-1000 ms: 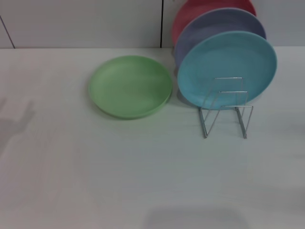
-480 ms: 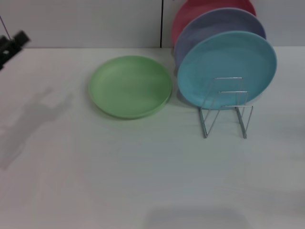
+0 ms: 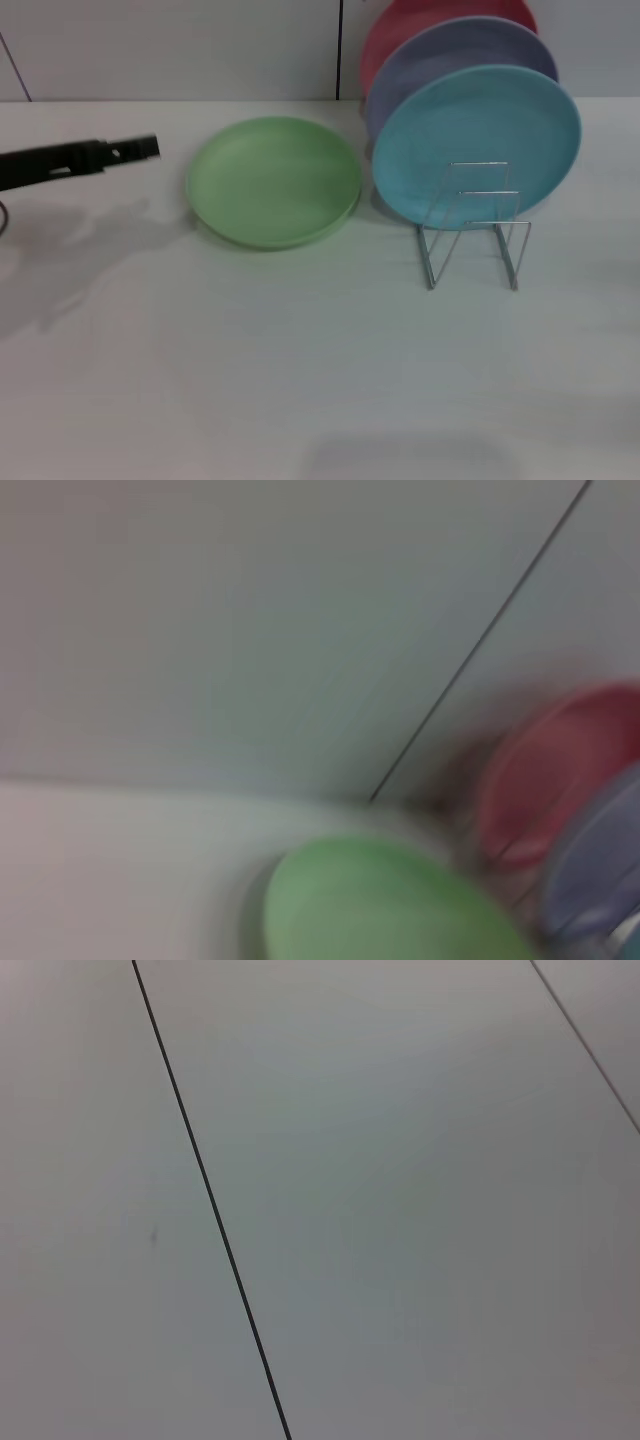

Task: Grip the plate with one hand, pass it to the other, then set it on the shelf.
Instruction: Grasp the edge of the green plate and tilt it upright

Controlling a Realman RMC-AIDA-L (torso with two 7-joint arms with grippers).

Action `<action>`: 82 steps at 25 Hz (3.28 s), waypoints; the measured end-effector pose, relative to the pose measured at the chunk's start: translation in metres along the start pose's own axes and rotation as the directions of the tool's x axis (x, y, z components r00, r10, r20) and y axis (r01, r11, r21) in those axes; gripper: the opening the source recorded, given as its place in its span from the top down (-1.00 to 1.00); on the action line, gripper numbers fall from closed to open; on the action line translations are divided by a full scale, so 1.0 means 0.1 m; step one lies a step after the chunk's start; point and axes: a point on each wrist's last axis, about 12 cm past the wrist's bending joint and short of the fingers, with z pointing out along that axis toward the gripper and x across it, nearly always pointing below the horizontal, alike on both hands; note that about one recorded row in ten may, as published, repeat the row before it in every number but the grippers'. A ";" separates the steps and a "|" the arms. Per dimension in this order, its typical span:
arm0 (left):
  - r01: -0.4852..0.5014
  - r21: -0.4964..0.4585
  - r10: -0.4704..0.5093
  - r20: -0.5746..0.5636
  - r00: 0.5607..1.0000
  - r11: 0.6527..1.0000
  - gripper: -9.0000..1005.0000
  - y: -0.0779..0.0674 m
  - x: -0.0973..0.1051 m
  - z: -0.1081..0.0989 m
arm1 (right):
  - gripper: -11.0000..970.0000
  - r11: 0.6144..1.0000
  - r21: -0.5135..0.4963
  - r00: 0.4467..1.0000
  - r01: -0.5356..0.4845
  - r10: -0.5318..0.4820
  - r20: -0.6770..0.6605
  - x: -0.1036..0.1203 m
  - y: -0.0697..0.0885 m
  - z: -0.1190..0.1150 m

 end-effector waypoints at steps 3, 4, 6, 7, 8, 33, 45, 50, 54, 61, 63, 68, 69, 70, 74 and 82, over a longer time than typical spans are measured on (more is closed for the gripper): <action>-0.079 -0.135 0.046 -0.231 0.972 0.988 -0.60 -0.16 -0.14 0.37 | -0.51 1.000 0.000 1.000 0.000 0.000 -0.001 0.00 0.00 0.00; -0.079 -0.135 0.046 -0.231 0.972 0.988 -0.60 -0.16 -0.14 0.37 | -0.51 1.000 0.000 1.000 0.000 0.000 -0.001 0.00 0.00 0.00; -0.106 -0.163 0.057 -0.282 0.958 0.981 -0.60 -0.20 -0.19 0.50 | -0.51 1.000 -0.001 1.000 -0.001 0.001 -0.002 0.00 0.00 -0.01; -0.106 -0.163 0.057 -0.282 0.958 0.981 -0.60 -0.20 -0.19 0.50 | -0.51 1.000 -0.001 1.000 -0.001 0.001 -0.002 0.00 0.00 -0.01; -0.129 -0.183 0.059 -0.344 0.937 0.975 -0.60 -0.28 -0.19 0.72 | -0.51 1.000 0.000 1.000 -0.001 0.001 -0.002 0.01 0.00 -0.01; -0.159 -0.331 0.022 -0.382 0.924 0.930 -0.57 -0.33 0.06 1.52 | -0.50 1.000 -0.023 1.000 0.012 -0.012 0.025 -0.05 0.00 -0.02; -0.164 -0.352 0.023 -0.373 0.928 0.921 -0.55 -0.29 0.08 1.54 | -0.50 1.000 -0.025 1.000 0.016 -0.015 0.027 -0.06 -0.01 -0.01; -0.170 -0.358 0.026 -0.374 0.927 0.918 -0.55 -0.27 0.09 1.53 | -0.50 1.000 -0.026 0.999 0.015 -0.014 0.028 -0.06 -0.01 -0.01; -0.171 -0.362 0.025 -0.374 0.927 0.916 -0.54 -0.26 0.10 1.54 | -0.50 1.000 -0.027 0.999 0.015 -0.014 0.029 -0.06 0.00 -0.02; -0.181 -0.363 0.030 -0.384 0.923 0.914 -0.54 -0.26 0.12 1.55 | -0.51 0.999 -0.030 0.999 0.013 -0.012 0.033 -0.06 0.00 -0.02; -0.185 -0.361 0.034 -0.388 0.921 0.914 -0.53 -0.26 0.12 1.55 | -0.51 0.999 -0.029 0.999 0.013 -0.012 0.033 -0.06 0.00 -0.03; -0.196 -0.356 0.042 -0.398 0.917 0.914 -0.53 -0.27 0.14 1.56 | -0.51 1.000 -0.030 0.999 0.008 -0.007 0.033 -0.07 0.00 -0.03; -0.197 -0.355 0.042 -0.399 0.916 0.914 -0.53 -0.28 0.14 1.56 | -0.51 1.000 -0.030 0.999 0.008 -0.007 0.033 -0.07 0.00 -0.03; -0.197 -0.354 0.042 -0.402 0.915 0.914 -0.53 -0.28 0.15 1.56 | -0.51 1.000 -0.030 0.999 0.007 -0.006 0.033 -0.07 0.00 -0.03; -0.198 -0.352 0.042 -0.406 0.913 0.915 -0.52 -0.28 0.15 1.56 | -0.51 1.000 -0.030 0.999 0.007 -0.006 0.033 -0.07 0.00 -0.03; -0.205 -0.347 0.043 -0.420 0.906 0.915 -0.51 -0.28 0.18 1.56 | -0.51 1.000 -0.030 0.999 0.003 -0.002 0.032 -0.06 0.00 -0.03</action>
